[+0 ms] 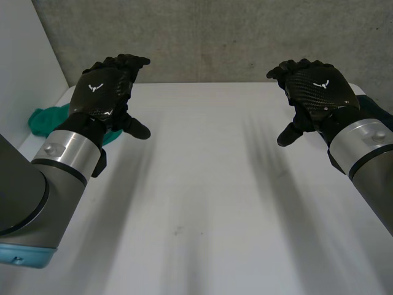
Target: Fold the laundry.
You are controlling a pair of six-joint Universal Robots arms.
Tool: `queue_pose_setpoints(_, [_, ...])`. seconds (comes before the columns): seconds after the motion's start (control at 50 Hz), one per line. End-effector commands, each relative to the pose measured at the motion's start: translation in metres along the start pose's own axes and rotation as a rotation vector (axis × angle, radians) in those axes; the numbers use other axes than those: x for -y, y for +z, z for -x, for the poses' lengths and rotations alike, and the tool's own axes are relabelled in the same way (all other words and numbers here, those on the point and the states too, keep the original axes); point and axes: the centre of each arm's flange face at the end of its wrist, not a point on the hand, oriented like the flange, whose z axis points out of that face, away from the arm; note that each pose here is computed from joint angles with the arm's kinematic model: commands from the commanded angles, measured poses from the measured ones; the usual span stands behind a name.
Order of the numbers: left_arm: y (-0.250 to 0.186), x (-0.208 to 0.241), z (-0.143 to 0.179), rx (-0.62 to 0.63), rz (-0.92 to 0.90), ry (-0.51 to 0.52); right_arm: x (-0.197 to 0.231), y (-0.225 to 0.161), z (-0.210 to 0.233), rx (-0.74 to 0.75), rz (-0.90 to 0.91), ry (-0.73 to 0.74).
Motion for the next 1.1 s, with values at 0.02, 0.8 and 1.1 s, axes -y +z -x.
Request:
queue_pose_setpoints(0.02, [0.002, 0.001, 0.000, -0.001, -0.014, 0.002, -0.001, 0.001, -0.001, -0.008, 0.003, -0.002])
queue_pose_setpoints(0.8, [0.050, -0.032, 0.041, 0.101, 0.034, 0.110, -0.003, -0.001, 0.003, 0.006, 0.010, -0.003])
queue_pose_setpoints(1.1, [0.115, -0.101, 0.129, 0.088, 0.113, 0.236, -0.004, -0.001, 0.004, 0.013, 0.011, -0.003])
